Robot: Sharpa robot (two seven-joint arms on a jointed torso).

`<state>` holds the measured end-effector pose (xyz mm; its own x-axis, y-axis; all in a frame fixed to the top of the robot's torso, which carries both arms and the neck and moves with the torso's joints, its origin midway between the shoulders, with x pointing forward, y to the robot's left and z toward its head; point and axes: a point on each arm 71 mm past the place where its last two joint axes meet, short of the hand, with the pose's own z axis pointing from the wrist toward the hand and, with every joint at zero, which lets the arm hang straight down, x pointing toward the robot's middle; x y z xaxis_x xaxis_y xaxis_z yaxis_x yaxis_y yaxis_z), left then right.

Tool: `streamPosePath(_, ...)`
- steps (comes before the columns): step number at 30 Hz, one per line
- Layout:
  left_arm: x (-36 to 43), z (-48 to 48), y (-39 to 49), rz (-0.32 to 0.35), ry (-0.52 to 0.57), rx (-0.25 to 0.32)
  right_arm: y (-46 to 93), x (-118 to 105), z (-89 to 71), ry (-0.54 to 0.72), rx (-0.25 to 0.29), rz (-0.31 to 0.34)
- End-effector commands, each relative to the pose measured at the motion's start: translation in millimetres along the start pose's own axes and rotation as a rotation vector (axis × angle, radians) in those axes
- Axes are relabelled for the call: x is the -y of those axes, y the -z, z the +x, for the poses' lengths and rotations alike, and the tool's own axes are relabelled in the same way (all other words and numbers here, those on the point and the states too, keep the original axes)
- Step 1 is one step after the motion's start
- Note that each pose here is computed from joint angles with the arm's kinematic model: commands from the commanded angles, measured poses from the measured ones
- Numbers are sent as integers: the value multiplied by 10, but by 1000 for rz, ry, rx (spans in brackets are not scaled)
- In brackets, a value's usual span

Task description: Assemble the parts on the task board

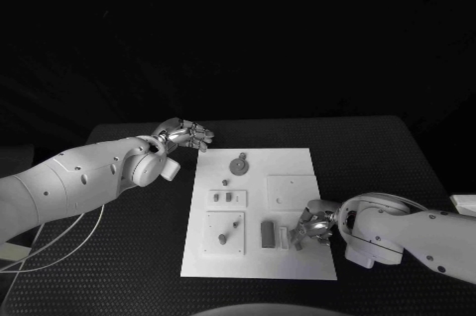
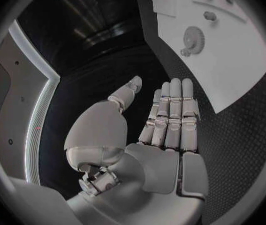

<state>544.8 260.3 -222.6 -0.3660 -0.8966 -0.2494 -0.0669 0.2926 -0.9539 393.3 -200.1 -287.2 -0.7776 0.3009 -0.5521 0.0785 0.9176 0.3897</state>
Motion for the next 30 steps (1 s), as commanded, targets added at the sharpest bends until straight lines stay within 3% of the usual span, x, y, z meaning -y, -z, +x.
streamPosePath(1, 16, 17, 1, 12, 9, -10, 1, -8, 15, -77, 11, 1)
streamPosePath(15, 16, -1, 23, 11, 9, -7, -5, -35, -11, -107, 56, -8)
streamPosePath(30, 19, 11, 13, 11, 9, -11, -35, -114, 69, -91, -35, -10)
